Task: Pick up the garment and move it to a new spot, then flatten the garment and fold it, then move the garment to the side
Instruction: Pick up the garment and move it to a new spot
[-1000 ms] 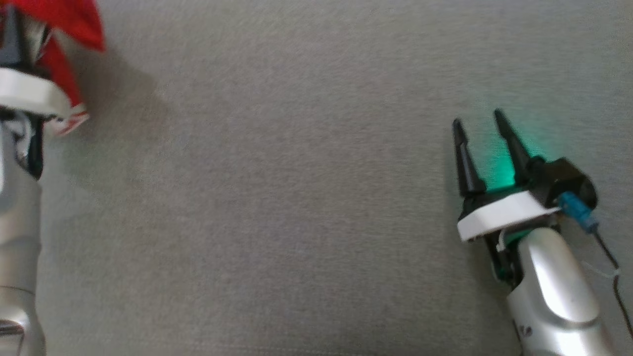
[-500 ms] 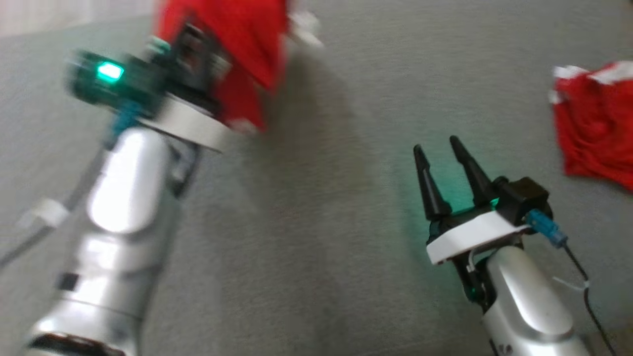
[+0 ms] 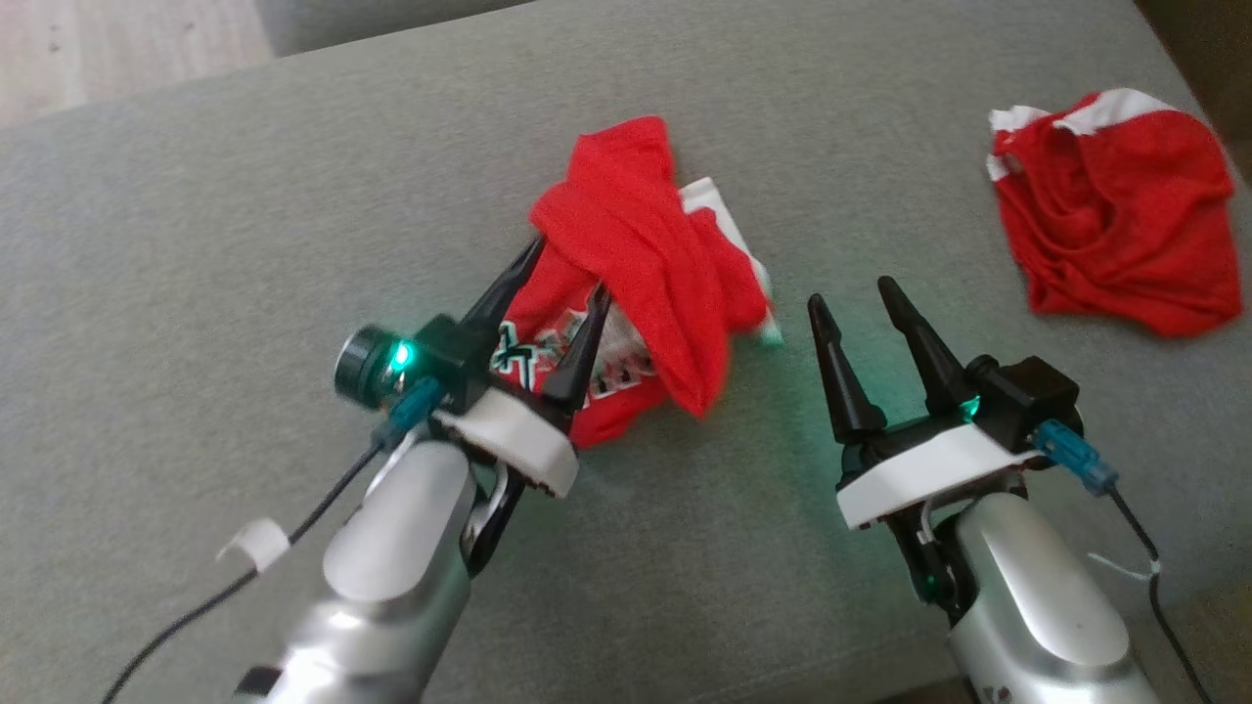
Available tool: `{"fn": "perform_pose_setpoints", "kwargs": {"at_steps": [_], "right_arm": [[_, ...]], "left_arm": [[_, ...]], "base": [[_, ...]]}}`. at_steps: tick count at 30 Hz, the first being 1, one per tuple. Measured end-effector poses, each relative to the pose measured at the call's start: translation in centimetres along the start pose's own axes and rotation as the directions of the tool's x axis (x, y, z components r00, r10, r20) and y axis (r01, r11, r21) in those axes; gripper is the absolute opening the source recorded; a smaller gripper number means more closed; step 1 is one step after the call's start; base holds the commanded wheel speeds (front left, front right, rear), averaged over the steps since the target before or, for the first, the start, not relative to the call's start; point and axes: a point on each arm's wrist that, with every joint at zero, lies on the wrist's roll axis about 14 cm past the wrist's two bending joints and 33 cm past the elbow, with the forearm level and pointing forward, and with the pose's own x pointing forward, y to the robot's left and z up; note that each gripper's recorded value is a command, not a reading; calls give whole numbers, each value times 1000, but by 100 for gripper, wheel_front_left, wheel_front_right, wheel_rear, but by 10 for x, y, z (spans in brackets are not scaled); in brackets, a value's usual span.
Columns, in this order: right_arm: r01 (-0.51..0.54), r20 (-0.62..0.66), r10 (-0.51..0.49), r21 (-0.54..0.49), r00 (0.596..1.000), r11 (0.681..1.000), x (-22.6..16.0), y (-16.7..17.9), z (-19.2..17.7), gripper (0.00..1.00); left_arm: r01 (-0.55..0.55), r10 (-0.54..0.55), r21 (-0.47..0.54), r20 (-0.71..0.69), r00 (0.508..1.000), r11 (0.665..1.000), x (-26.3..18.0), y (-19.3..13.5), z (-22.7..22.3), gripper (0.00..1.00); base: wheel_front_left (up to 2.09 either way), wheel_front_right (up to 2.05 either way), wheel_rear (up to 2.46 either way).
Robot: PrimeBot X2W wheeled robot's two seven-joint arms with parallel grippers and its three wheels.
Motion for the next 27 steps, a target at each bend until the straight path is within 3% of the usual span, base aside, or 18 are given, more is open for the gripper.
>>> {"fn": "perform_pose_setpoints", "kwargs": {"at_steps": [5,9,18,27], "right_arm": [[-28,2,28,7,1000,1000,8,9,0,100],[-48,-3,48,11,999,999,12,17,-3,100],[-81,10,81,11,997,997,14,32,0,100],[-99,3,99,13,995,995,-5,43,-4,100]], "left_arm": [[-131,132,-32,7,991,991,-22,26,-3,100],[-275,278,-75,25,960,958,-54,56,-2,100],[-578,584,-98,34,811,810,-164,103,-11,100],[-693,697,-82,19,717,716,-243,99,-22,100]], "base": [[0,0,0],[0,0,0],[0,0,0],[0,0,0]]}}
